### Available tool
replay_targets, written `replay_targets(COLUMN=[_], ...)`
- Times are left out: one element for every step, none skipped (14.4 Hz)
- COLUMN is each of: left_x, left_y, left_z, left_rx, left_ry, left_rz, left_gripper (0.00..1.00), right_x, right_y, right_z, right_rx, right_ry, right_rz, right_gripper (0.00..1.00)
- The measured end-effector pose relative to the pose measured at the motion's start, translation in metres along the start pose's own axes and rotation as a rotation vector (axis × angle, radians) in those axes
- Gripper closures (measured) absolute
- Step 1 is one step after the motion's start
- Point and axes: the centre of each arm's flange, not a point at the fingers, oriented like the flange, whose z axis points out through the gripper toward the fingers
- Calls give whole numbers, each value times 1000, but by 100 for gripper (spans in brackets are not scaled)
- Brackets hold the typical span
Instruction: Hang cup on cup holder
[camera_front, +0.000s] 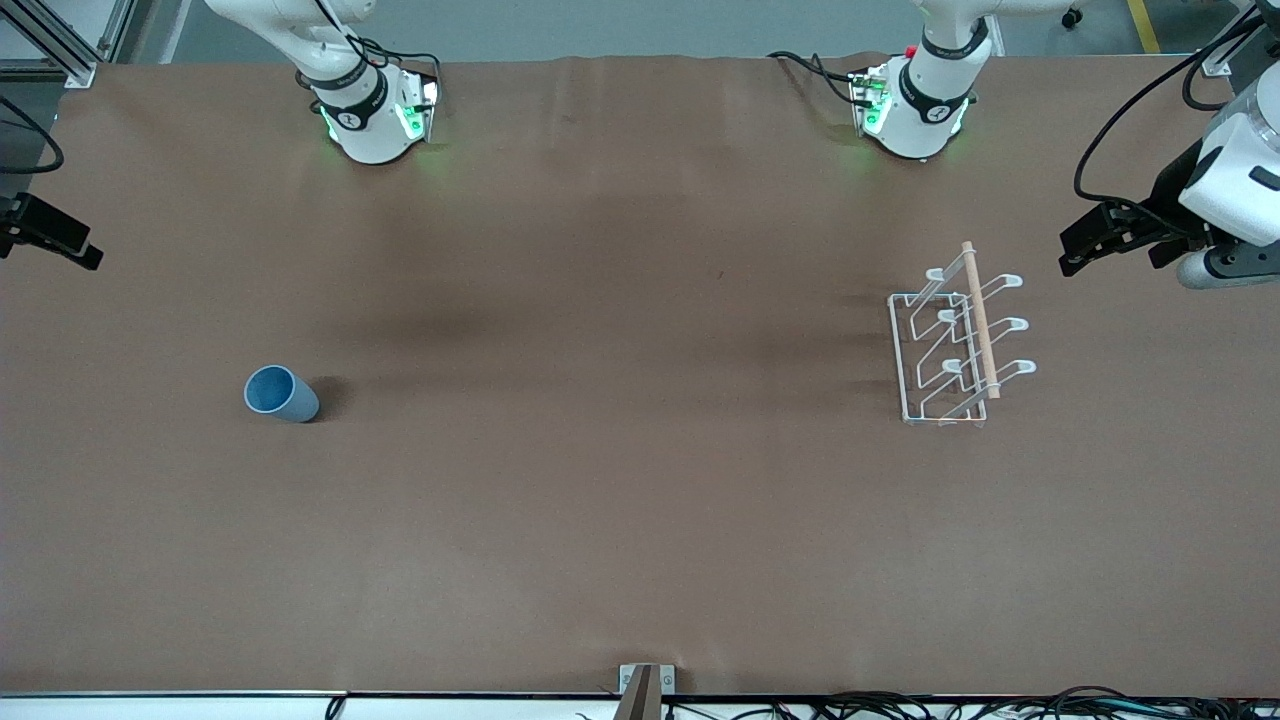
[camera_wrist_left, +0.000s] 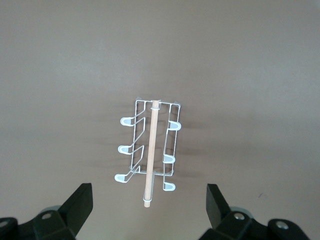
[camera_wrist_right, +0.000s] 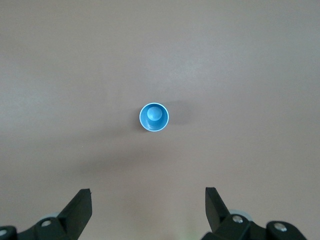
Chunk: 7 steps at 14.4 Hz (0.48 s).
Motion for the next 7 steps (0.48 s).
replay_targets(left_x=[0,0,0,0,0,0,1], left_y=[0,0,0,0,0,0,0], left_z=[0,0,1,1,1,1,1], left_rx=[0,0,0,0,0,0,0], left_ry=[-1,-1,-1,-1,-1,-1,-2], left_rz=[0,0,0,0,0,-1,0], left_gripper=[0,0,0,0,0,0,0], right_x=[0,0,0,0,0,0,0], right_y=[0,0,0,0,0,0,0], right_z=[0,0,0,0,0,0,0], right_rx=[0,0,0,0,0,0,0], right_ry=[-1,-1,-1,-2,-3,-4,-4], right_rz=[0,0,0,0,0,0,0], right_gripper=[0,0,0,0,0,0,0])
